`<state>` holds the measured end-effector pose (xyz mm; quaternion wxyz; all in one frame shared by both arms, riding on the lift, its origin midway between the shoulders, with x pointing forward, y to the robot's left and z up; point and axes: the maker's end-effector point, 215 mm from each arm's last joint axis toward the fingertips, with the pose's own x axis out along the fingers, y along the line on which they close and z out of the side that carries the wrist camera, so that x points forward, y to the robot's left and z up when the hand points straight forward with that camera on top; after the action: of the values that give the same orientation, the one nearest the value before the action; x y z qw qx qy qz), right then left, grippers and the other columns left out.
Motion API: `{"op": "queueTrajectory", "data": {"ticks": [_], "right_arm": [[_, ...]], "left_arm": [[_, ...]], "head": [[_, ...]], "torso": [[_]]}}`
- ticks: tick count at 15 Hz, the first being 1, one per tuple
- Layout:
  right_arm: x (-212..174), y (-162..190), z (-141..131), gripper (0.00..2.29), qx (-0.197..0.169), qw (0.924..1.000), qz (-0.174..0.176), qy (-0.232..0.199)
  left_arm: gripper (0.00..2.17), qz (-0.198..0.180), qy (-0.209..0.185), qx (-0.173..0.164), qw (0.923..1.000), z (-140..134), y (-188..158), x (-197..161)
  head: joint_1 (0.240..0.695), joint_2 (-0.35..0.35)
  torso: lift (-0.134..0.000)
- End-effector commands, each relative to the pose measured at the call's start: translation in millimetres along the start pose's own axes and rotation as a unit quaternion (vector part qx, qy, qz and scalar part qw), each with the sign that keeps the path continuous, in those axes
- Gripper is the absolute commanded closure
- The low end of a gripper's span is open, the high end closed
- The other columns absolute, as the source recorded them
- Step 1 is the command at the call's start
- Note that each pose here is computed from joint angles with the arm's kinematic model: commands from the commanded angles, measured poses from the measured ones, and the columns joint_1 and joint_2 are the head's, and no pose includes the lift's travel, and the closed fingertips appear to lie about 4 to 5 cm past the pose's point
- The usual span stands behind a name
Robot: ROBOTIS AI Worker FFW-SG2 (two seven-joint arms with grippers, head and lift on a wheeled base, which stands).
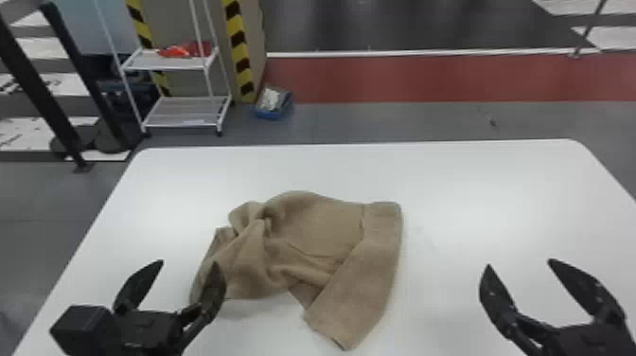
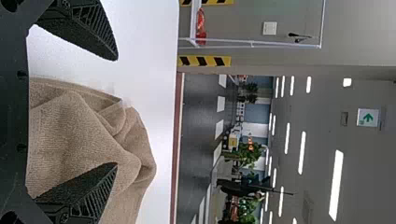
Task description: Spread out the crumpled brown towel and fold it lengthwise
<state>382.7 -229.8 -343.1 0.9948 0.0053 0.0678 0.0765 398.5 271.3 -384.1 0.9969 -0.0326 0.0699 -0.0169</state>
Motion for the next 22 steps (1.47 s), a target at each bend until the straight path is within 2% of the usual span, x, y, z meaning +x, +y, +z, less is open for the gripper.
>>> {"op": "queueTrajectory", "data": {"ticks": [1, 12, 14, 15, 17, 19, 22], "right_arm": [[0.6, -0.2, -1.5, 0.12, 0.001, 1.0, 0.0, 0.002], [0.7, -1.3, -2.5, 0.12, 0.0, 1.0, 0.0, 0.002], [3.5, 8.7, -0.3, 0.12, -0.014, 0.9997, 0.017, 0.002], [7.8, 27.2, 2.4, 0.13, -0.033, 0.9984, 0.046, 0.003], [15.9, 59.2, -8.7, 0.13, -0.058, 0.9941, 0.083, 0.04], [24.9, 81.2, -12.7, 0.13, -0.066, 0.9905, 0.103, 0.063], [31.6, 117.9, -39.5, 0.15, -0.059, 0.9791, 0.128, 0.147]], "left_arm": [[0.08, 0.001, 0.0, -0.003, 1.0, -0.2, -0.4, 1.4], [0.08, 0.002, 0.005, -0.006, 1.0, -3.5, 1.5, 1.5], [0.08, 0.002, 0.006, -0.006, 1.0, -4.5, 1.5, 1.5], [0.08, 0.002, 0.006, -0.006, 1.0, -4.4, 2.0, 1.4], [0.08, 0.001, 0.005, -0.006, 1.0, -2.7, 1.8, 1.5], [0.08, 0.003, 0.008, -0.006, 0.9999, -5.6, 3.6, 0.3], [0.08, 0.006, 0.009, -0.006, 0.9999, -6.1, 6.6, -0.1]], "head": [[0.695, 0.061], [0.695, 0.061], [0.695, 0.061], [0.695, 0.063], [0.695, 0.095], [0.695, 0.133], [0.695, 0.194]], "torso": [[-0.125], [-0.125], [-0.125], [-0.125], [-0.125], [-0.125], [-0.125]]}}
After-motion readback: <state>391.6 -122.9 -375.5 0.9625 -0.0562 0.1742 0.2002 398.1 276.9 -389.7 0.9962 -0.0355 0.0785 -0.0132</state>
